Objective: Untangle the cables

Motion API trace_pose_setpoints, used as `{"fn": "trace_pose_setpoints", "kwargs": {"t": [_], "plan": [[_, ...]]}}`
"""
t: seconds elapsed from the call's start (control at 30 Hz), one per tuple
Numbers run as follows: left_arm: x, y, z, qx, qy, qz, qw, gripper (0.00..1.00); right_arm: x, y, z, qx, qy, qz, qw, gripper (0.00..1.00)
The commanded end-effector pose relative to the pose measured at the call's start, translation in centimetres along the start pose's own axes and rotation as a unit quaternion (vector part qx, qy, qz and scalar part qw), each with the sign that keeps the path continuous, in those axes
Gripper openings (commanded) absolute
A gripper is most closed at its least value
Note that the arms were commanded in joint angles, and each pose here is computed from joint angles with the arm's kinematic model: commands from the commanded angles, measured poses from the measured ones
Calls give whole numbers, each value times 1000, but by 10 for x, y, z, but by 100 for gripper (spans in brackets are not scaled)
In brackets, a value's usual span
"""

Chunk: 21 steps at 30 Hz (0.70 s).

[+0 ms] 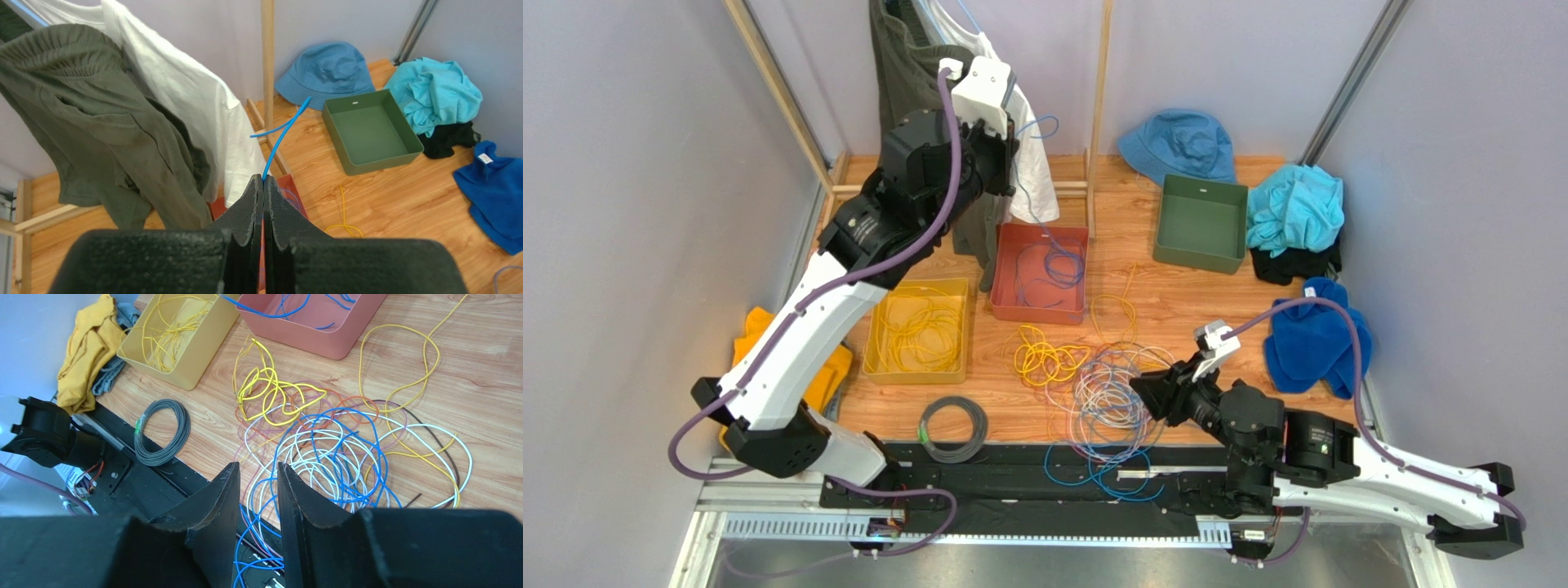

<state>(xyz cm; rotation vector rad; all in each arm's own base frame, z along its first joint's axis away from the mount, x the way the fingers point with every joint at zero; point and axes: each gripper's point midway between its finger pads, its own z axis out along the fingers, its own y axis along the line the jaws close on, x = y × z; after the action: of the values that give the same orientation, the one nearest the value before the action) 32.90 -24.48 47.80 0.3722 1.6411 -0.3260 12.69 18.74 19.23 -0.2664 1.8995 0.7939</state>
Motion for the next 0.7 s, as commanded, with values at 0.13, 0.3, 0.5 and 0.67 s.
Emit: {"fn": "trace_pose_setpoints", "kwargs": {"t": [0.13, 0.3, 0.5, 0.67], "plan": [[8, 12, 43, 13, -5, -32, 999, 0, -25, 6, -8, -10, -34, 21, 999, 32], [37, 17, 74, 9, 15, -35, 999, 0, -22, 5, -4, -4, -33, 15, 999, 32], [95, 15, 93, 15, 51, -61, 997, 0, -13, 4, 1, -1, -26, 10, 1000, 32], [135, 13, 93, 16, 79, -78, 994, 0, -11, 3, 3, 1, -25, 11, 1000, 31]]}}
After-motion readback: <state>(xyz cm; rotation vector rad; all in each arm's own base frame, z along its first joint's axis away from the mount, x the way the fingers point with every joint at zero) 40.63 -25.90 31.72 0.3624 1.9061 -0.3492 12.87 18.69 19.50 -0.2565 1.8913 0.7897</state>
